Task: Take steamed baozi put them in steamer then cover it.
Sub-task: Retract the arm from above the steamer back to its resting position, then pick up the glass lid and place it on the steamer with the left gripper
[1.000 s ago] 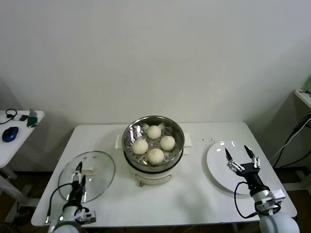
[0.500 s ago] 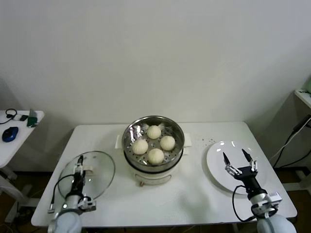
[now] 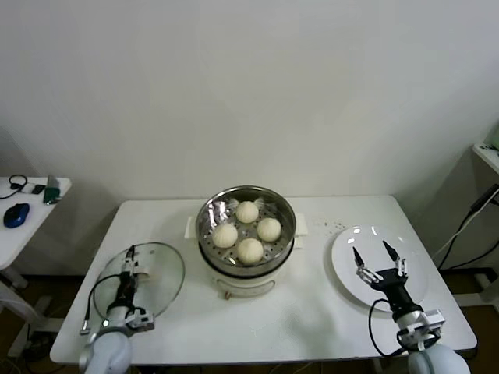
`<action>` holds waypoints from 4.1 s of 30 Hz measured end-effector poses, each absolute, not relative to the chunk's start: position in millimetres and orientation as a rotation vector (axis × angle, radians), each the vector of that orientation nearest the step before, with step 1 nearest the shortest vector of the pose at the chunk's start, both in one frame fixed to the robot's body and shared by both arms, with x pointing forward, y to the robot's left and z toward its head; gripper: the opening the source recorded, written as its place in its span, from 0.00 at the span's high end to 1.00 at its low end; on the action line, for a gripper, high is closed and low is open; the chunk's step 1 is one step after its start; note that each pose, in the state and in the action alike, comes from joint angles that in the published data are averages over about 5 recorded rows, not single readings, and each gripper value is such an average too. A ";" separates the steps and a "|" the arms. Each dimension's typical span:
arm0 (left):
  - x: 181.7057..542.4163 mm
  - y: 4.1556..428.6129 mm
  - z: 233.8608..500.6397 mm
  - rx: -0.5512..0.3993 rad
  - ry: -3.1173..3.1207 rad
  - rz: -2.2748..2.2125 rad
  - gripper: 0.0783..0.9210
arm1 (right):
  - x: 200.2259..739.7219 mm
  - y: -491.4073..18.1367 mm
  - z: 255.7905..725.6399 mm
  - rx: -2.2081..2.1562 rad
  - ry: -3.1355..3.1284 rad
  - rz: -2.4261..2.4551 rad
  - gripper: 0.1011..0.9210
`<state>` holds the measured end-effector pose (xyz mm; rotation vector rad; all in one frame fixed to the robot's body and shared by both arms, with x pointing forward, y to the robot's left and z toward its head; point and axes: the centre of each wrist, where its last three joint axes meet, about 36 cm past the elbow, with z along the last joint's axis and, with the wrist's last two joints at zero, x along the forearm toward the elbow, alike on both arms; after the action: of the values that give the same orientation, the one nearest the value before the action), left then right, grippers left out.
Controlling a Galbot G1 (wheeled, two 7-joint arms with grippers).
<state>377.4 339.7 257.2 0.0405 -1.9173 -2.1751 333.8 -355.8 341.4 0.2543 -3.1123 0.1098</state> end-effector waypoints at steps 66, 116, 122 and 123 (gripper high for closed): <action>369.2 225.6 471.2 0.308 -2.115 -2.237 0.91 | 409.7 -378.3 336.8 0.292 -3.084 0.336 0.12; 447.5 25.9 436.0 -0.060 -2.219 -2.148 0.91 | 394.3 -410.8 328.5 0.200 -3.065 0.398 0.12; 450.3 29.2 433.3 -0.053 -2.201 -2.154 0.91 | 394.3 -409.9 328.6 0.201 -3.067 0.396 0.12; 450.8 30.3 432.9 -0.051 -2.198 -2.155 0.91 | 394.3 -410.0 328.7 0.201 -3.067 0.396 0.12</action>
<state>450.8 30.3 432.9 -0.0510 -2.1979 -2.1551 394.3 -410.0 328.7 0.2005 -3.0675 0.3957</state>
